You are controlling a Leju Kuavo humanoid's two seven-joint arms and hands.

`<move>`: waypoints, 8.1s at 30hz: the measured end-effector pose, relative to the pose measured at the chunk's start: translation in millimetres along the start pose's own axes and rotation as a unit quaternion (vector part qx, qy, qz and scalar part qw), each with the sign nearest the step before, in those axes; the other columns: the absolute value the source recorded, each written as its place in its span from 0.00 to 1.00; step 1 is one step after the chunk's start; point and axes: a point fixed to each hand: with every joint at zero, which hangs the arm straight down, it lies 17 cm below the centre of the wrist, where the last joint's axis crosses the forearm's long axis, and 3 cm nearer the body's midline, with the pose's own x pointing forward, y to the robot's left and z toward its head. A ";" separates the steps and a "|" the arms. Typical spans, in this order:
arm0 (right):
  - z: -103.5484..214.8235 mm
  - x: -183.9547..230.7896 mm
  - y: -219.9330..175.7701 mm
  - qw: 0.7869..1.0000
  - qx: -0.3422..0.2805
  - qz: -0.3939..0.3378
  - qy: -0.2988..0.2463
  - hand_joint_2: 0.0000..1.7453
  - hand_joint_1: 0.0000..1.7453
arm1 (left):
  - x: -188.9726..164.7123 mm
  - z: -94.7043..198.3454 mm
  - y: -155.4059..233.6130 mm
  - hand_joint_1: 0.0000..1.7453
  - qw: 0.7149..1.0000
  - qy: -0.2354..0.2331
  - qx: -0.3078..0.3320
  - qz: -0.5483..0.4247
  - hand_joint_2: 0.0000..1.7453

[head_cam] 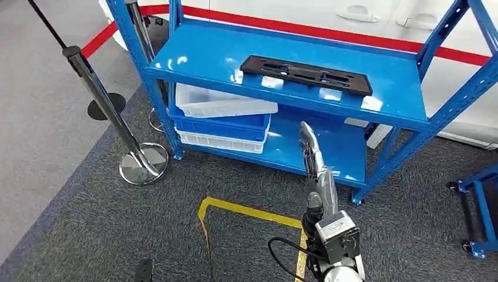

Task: Take the parts from the cabinet and place them on the table.

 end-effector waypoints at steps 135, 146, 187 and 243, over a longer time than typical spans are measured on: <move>-81.1 -20.2 96.8 0.980 0.161 0.106 -0.055 0.00 0.00 | -21.4 3.7 11.1 0.00 0.999 -0.011 -0.031 -0.035 0.00; -80.8 -22.7 97.8 0.978 0.170 0.107 -0.052 0.00 0.00 | -25.9 3.7 10.9 0.00 0.999 0.001 -0.035 -0.035 0.00; -73.0 -42.7 87.6 0.976 0.179 0.120 -0.032 0.00 0.00 | -27.7 3.7 14.0 0.00 0.998 -0.006 -0.039 -0.050 0.00; -92.3 -193.2 115.8 0.817 0.294 0.493 0.044 1.00 0.00 | -21.7 4.2 -9.5 0.00 0.986 -0.007 -0.094 -0.140 0.00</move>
